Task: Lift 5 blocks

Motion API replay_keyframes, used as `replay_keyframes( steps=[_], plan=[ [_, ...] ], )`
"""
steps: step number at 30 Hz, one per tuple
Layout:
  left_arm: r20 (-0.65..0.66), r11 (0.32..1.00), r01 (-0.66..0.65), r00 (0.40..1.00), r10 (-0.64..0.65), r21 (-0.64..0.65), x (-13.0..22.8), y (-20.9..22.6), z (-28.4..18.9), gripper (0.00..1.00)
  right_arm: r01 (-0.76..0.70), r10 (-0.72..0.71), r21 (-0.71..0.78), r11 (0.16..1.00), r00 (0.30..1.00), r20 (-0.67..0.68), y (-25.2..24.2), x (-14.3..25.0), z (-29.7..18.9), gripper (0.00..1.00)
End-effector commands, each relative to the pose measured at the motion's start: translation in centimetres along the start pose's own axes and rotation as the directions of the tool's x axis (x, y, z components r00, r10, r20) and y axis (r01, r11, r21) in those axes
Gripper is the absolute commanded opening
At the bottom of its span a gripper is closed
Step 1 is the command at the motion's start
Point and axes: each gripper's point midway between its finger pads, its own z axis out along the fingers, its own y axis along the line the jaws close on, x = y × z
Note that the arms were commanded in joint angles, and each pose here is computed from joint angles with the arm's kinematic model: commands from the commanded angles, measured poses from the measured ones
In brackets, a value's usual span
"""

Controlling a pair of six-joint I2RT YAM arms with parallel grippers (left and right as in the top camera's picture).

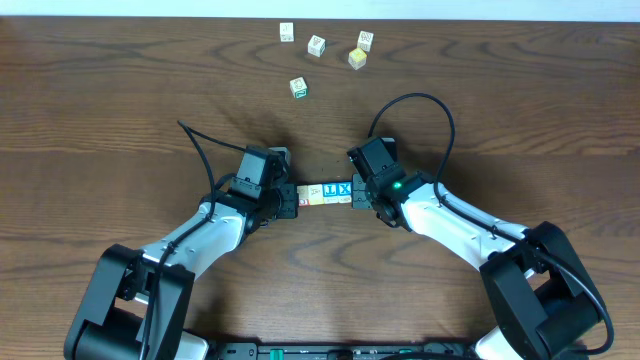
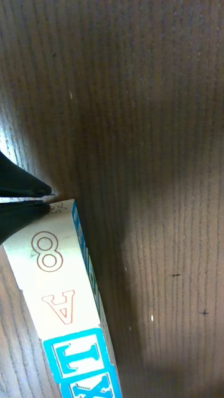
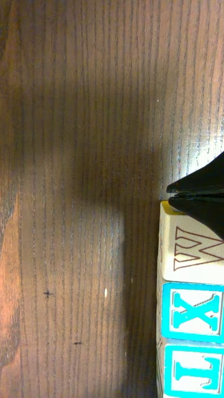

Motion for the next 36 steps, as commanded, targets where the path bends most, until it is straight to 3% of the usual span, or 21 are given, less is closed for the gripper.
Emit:
replay_keyframes(
  steps=[1, 36],
  plan=[
    [-0.039, 0.951, -0.091, 0.993, 0.107, 0.295, 0.7, -7.7, -0.9, 0.07, 0.047, -0.080, -0.315, 0.948, 0.992, -0.094, 8.7, 2.4, -2.0, 0.01],
    [-0.076, 0.957, -0.074, 0.992, 0.099, 0.280, 1.5, -7.1, 0.1, 0.07, 0.069, -0.103, -0.251, 0.965, 0.987, -0.123, 7.5, 3.9, 0.7, 0.01]
  ],
)
